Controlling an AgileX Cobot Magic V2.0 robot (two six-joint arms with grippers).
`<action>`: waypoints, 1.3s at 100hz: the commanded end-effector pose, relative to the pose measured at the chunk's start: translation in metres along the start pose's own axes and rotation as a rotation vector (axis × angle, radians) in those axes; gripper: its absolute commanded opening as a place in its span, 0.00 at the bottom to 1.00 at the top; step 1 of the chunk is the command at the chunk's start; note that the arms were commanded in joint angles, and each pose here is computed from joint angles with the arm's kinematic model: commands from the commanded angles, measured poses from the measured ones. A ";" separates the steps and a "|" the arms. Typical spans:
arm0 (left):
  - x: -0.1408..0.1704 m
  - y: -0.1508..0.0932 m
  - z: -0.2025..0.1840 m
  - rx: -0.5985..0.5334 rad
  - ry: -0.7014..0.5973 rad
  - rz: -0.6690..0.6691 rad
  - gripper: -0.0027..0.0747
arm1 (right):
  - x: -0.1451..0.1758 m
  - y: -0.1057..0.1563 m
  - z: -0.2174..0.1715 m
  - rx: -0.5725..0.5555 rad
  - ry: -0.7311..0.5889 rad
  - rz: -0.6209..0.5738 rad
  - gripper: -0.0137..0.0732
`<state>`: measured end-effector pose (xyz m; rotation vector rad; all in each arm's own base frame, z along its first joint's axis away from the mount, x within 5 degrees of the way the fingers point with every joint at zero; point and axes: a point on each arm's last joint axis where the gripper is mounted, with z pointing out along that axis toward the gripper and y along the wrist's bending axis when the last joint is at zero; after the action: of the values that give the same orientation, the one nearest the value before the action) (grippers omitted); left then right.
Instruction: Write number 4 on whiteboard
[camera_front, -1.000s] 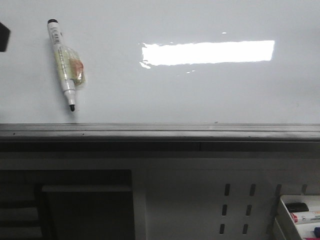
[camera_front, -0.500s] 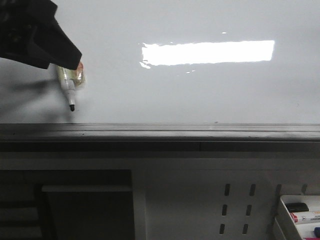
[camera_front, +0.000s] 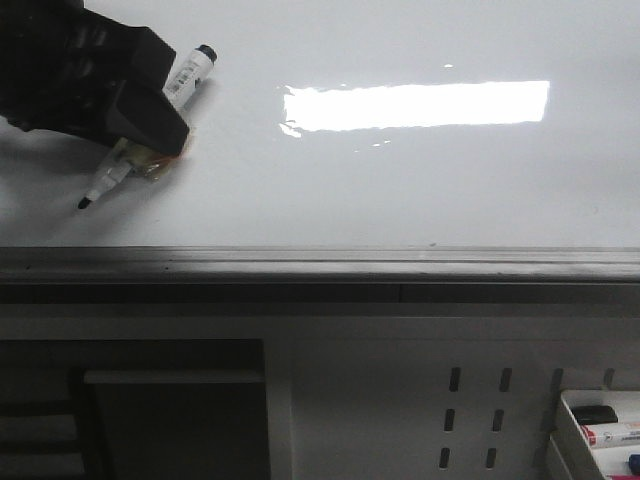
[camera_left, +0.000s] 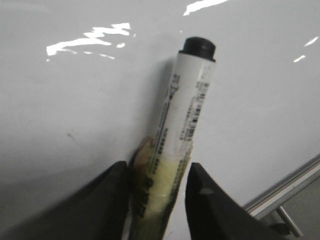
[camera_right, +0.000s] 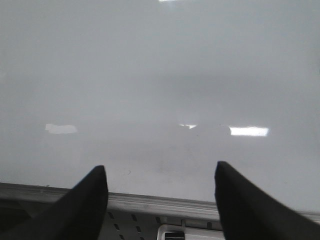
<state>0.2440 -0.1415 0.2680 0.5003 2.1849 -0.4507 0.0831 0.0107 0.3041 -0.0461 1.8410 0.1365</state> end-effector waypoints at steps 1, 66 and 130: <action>-0.018 -0.002 -0.009 -0.009 -0.091 0.016 0.22 | -0.018 -0.001 -0.002 0.013 -0.095 0.005 0.64; -0.024 -0.006 -0.030 0.005 -0.143 0.021 0.02 | -0.019 -0.001 -0.003 0.014 -0.102 0.005 0.64; -0.038 -0.039 -0.099 0.265 0.071 0.304 0.02 | -0.059 0.045 0.041 -0.584 0.430 -0.072 0.64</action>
<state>0.1888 -0.1346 0.3427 0.9226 2.1646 -0.5544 0.1224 0.0468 0.3370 -0.4508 2.2208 0.5204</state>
